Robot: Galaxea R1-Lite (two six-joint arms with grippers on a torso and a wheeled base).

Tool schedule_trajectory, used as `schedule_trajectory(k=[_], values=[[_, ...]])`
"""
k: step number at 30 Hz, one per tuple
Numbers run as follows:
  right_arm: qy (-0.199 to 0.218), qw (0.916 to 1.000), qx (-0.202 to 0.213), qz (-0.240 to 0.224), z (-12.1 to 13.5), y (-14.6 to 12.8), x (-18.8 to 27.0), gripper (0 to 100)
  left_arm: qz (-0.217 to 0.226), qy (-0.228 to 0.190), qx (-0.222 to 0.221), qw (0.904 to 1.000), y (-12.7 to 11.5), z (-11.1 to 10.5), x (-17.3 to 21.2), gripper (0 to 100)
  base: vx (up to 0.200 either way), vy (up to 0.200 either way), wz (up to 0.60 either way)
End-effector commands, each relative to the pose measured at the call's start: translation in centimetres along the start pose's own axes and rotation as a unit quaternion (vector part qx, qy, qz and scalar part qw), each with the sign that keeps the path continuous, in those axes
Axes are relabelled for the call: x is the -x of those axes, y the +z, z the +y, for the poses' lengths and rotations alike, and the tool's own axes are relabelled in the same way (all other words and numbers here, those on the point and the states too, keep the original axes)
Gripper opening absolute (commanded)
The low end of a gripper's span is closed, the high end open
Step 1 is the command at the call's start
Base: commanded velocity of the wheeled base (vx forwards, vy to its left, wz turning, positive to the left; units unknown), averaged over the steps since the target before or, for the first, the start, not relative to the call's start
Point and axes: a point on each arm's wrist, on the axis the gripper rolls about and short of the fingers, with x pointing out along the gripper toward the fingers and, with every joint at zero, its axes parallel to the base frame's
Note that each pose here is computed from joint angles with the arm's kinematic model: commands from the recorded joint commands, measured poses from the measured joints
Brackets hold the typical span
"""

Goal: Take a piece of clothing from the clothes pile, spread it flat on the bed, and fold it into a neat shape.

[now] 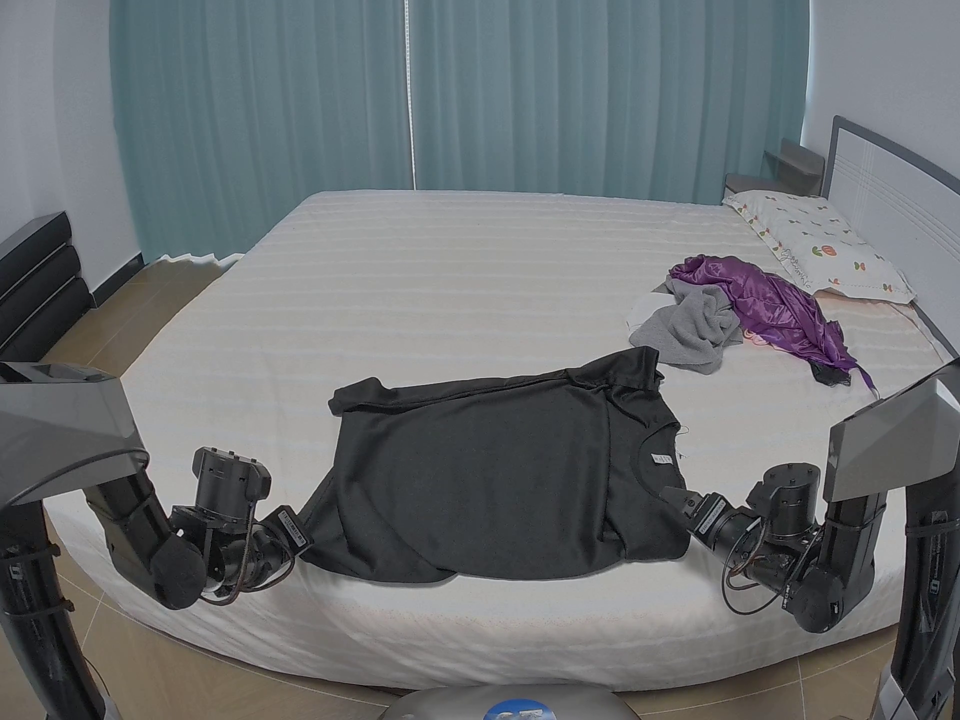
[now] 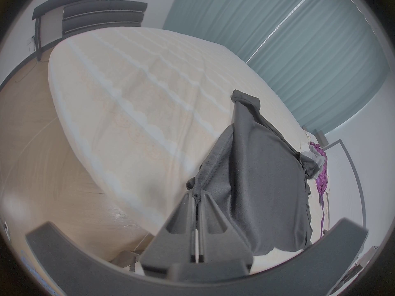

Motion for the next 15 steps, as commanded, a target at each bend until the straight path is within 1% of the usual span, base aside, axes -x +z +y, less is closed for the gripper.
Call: schedule_trajectory(k=[1, 5, 9, 10, 12, 15], values=[[-0.007, 0.9997, 0.010, 0.019, -0.5, -1.5, -1.4, 100, -0.018, -0.013, -0.006, 0.9997, 1.0, -0.2, 2.8, 0, 0.000, 0.000, 0.00], [-0.005, 0.9998, 0.012, 0.018, -0.5, -1.8, -2.5, 100, -0.010, -0.003, -0.008, 0.9999, 1.1, -0.3, 3.6, 0, 0.000, 0.000, 0.00], [-0.005, 0.9998, 0.011, 0.014, -0.1, -1.1, -3.6, 100, -0.005, 0.004, -0.010, 0.9999, 1.1, -0.2, 3.8, 0, 0.000, 0.000, 0.00], [-0.002, 0.9999, 0.011, 0.011, 0.1, -0.9, -3.7, 0, -0.006, 0.003, -0.009, 0.9999, 1.1, -0.3, 3.7, 0, 0.000, 0.000, 0.00], [0.000, 0.9999, 0.010, 0.008, 0.2, -0.8, -3.7, 0, -0.006, 0.004, -0.008, 0.9999, 1.1, -0.2, 3.7, 0, 0.000, 0.000, 0.00], [0.021, 0.9997, 0.008, -0.013, 1.4, 0.4, -3.4, 0, -0.011, 0.002, -0.005, 0.9999, 1.4, -0.3, 3.5, 0, 0.000, 0.000, 0.00]])
